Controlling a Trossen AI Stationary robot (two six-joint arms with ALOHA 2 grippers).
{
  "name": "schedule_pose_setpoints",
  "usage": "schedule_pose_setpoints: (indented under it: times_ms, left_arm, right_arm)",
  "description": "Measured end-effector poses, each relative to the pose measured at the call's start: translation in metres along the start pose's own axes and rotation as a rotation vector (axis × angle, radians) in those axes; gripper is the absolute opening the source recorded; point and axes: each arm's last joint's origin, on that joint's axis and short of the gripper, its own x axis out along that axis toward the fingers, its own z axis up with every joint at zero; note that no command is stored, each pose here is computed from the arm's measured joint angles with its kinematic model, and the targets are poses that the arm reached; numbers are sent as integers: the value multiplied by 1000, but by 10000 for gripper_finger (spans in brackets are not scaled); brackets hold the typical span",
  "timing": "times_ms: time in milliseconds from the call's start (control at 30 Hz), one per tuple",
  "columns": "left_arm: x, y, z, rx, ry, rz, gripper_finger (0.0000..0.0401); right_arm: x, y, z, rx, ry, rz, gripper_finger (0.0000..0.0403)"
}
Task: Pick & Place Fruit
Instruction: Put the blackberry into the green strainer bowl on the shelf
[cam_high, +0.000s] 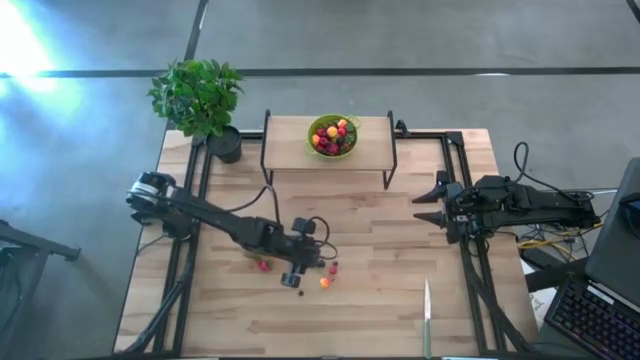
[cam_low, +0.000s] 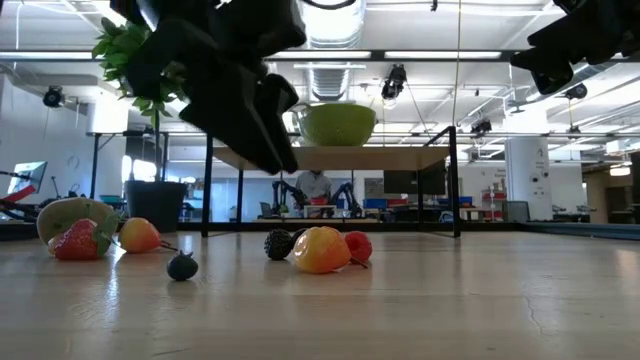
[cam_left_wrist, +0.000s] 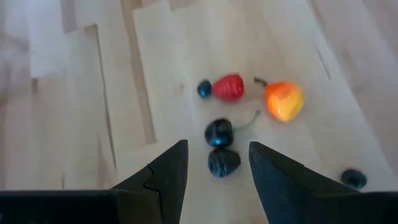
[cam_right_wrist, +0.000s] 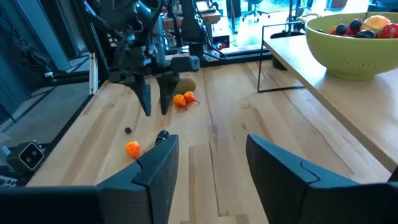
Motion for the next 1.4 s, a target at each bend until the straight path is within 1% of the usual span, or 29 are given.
schedule_pose_setpoints:
  times_ms: [100,333,400,567,667,767,900,1133,1400]
  left_arm:
    - [2,-2,-2,18,-17,-17,177]
    - [6,-3,-9,4,-6,-29,180]
    - [8,-4,-12,-5,-2,-29,192]
    - [10,-4,-14,-10,-21,-28,243]
    - [11,-4,-15,-10,-22,-28,259]
    - [13,-5,-19,-9,-18,-28,261]
    - [25,-7,-27,2,-29,-28,260]
    - [43,-10,-36,18,6,-30,259]
    - [56,-11,-39,-2,-2,-26,259]
  right_arm:
    - [0,0,0,0,0,0,173]
    - [0,0,0,0,0,0,150]
    - [0,0,0,0,0,0,143]
    - [0,0,0,0,0,0,126]
    - [0,0,0,0,0,0,116]
    - [0,0,0,0,0,0,106]
    - [0,0,0,0,0,0,91]
    - [0,0,0,0,0,0,63]
    - [0,0,0,0,0,0,42]
